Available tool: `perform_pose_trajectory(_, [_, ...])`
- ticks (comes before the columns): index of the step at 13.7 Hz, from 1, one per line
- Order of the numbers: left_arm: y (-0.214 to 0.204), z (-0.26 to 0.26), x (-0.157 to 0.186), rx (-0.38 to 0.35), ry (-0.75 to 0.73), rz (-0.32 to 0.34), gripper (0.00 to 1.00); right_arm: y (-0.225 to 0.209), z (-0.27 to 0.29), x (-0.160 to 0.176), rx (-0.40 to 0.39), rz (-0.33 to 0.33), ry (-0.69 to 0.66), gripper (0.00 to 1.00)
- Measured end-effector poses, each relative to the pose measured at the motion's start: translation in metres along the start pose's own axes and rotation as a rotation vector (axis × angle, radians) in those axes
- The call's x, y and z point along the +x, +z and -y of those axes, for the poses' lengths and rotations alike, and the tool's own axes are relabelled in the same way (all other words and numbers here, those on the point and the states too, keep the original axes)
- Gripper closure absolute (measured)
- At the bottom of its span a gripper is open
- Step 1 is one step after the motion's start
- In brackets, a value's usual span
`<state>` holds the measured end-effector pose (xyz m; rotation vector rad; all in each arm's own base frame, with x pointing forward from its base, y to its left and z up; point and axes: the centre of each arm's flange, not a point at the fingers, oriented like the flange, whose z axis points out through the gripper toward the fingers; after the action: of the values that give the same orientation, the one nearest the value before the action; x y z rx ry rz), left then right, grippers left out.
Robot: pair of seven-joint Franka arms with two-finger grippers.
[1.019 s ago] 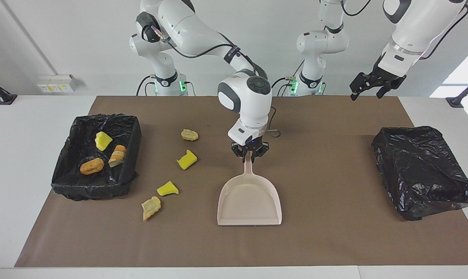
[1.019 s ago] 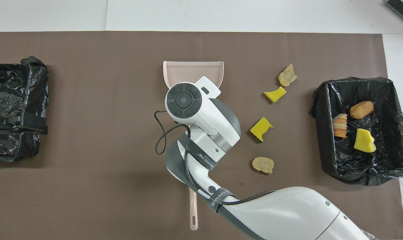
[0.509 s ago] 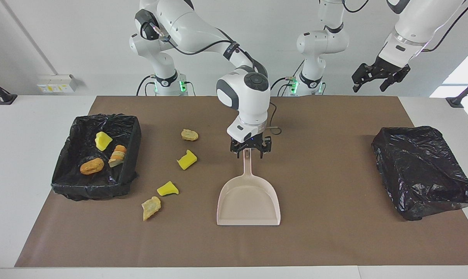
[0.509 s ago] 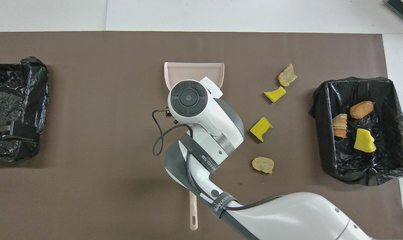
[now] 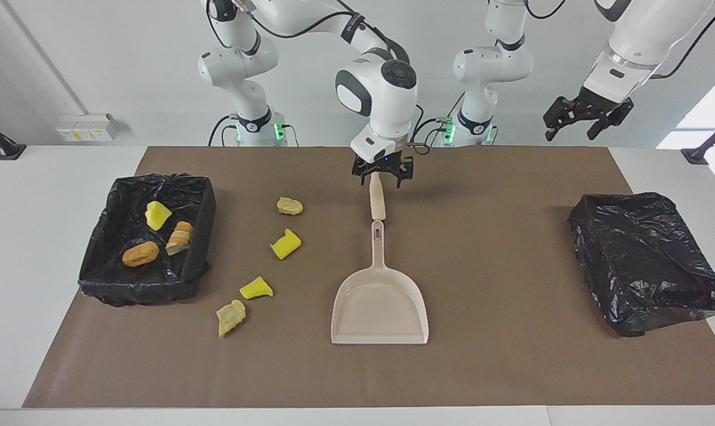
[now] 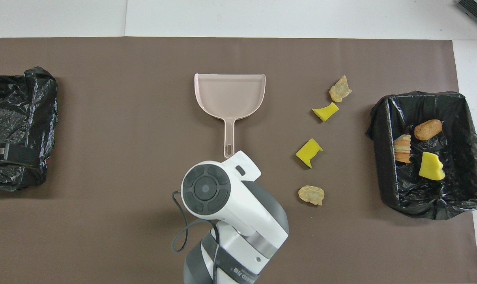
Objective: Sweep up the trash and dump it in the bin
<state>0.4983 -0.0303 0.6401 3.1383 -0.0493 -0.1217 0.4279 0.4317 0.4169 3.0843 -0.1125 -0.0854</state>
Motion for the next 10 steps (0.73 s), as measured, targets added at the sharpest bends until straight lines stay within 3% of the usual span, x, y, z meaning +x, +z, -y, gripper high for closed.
perform_pose_trajectory(5, [-0.002,0.000,0.002,0.000,0.023,-0.021,0.00,0.044,-0.020,-0.075,0.033,0.021,-0.018,0.00])
perform_pose_trajectory(10, [-0.009,0.001,0.009,-0.001,0.023,-0.090,0.00,0.075,-0.019,-0.104,0.029,0.023,-0.045,0.13])
